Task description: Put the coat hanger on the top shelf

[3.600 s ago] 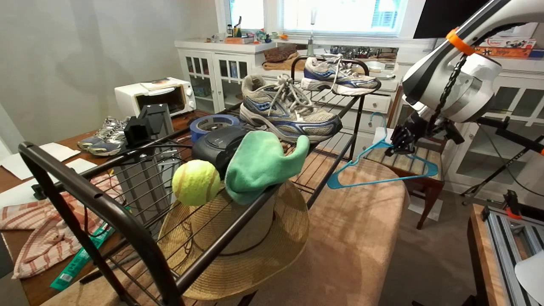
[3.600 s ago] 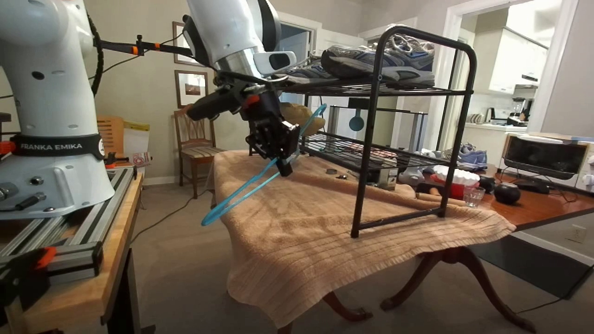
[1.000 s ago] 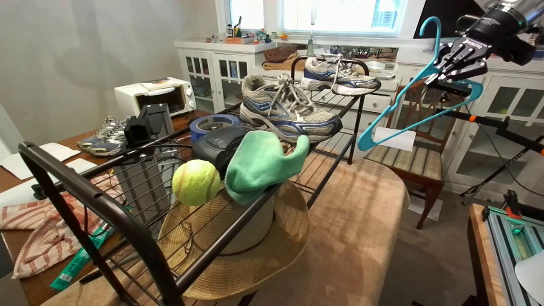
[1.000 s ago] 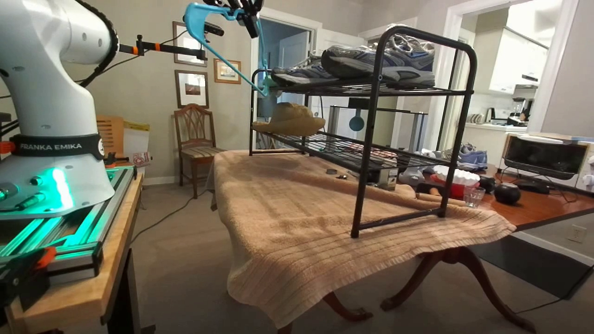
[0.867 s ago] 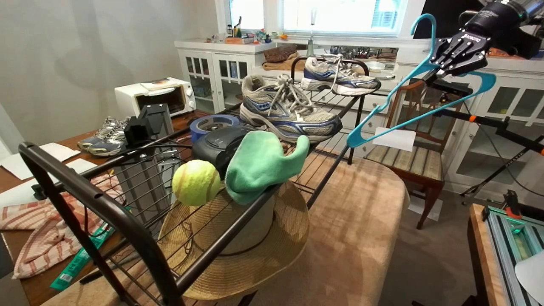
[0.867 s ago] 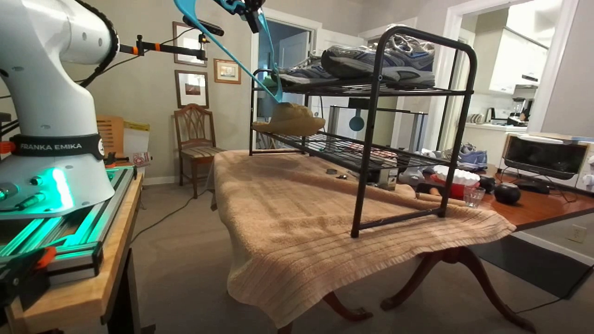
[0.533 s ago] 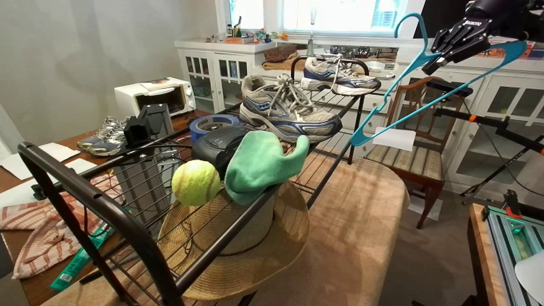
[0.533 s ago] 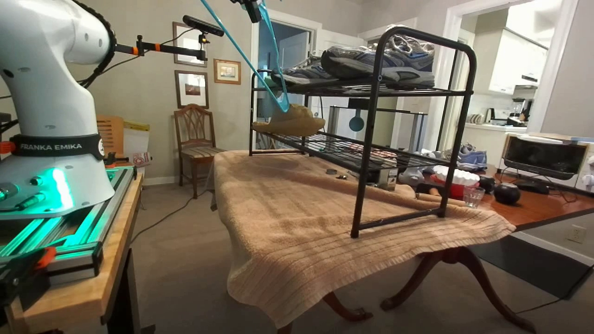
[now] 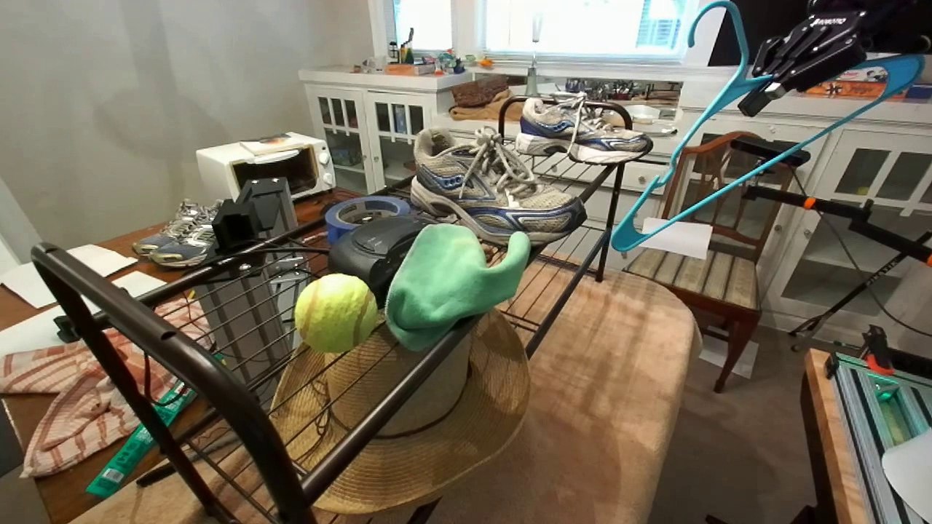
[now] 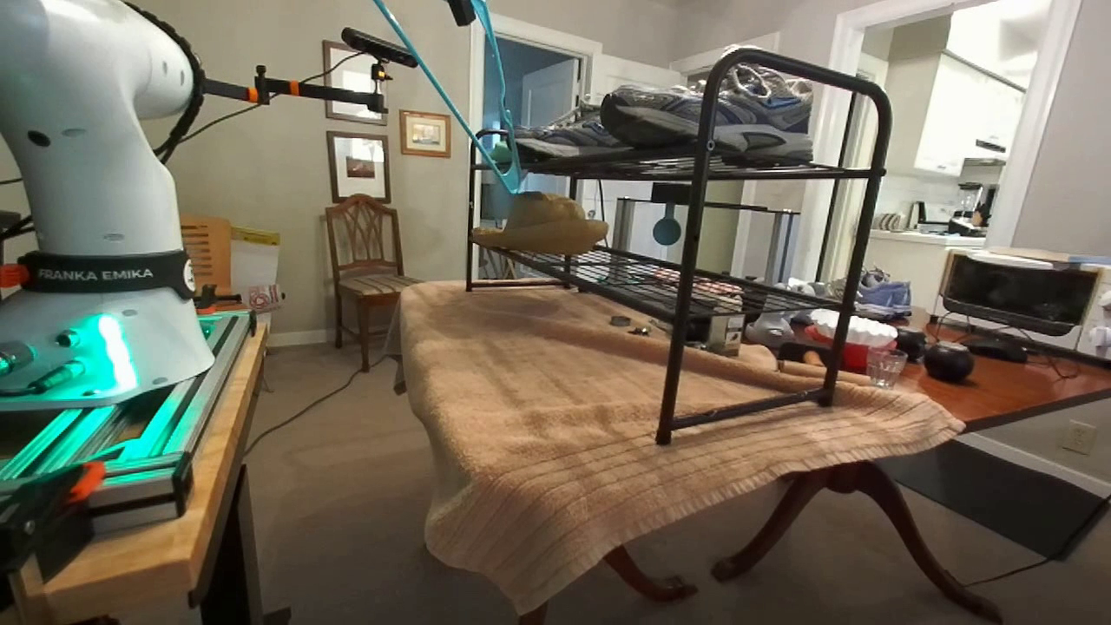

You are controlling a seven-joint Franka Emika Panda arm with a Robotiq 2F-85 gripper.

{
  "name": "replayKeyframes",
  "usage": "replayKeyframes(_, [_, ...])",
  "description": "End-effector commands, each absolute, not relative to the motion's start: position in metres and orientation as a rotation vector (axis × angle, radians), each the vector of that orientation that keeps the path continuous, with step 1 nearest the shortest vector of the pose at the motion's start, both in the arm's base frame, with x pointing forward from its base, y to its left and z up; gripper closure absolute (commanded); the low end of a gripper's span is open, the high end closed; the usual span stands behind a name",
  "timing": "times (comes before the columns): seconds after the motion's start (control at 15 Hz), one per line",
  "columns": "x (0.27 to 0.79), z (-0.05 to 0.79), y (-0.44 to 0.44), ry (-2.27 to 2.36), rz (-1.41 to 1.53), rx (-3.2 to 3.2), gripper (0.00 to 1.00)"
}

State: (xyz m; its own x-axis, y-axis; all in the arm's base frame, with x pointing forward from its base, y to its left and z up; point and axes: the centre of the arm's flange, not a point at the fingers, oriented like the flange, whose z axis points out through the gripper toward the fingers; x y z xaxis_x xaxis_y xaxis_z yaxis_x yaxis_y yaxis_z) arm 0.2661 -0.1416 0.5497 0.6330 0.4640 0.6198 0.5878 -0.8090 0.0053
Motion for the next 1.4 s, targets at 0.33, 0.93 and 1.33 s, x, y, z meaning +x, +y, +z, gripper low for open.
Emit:
replayKeyframes(0.33, [0.247, 0.579, -0.166, -0.787, -0.964, -2.512, 0.99])
replayKeyframes(0.93, [0.251, 0.596, -0.201, -0.337, -1.159, -2.411, 0.99])
replayKeyframes(1.33, [0.312, 0.586, -0.182, 0.029, -1.376, -2.526, 0.99])
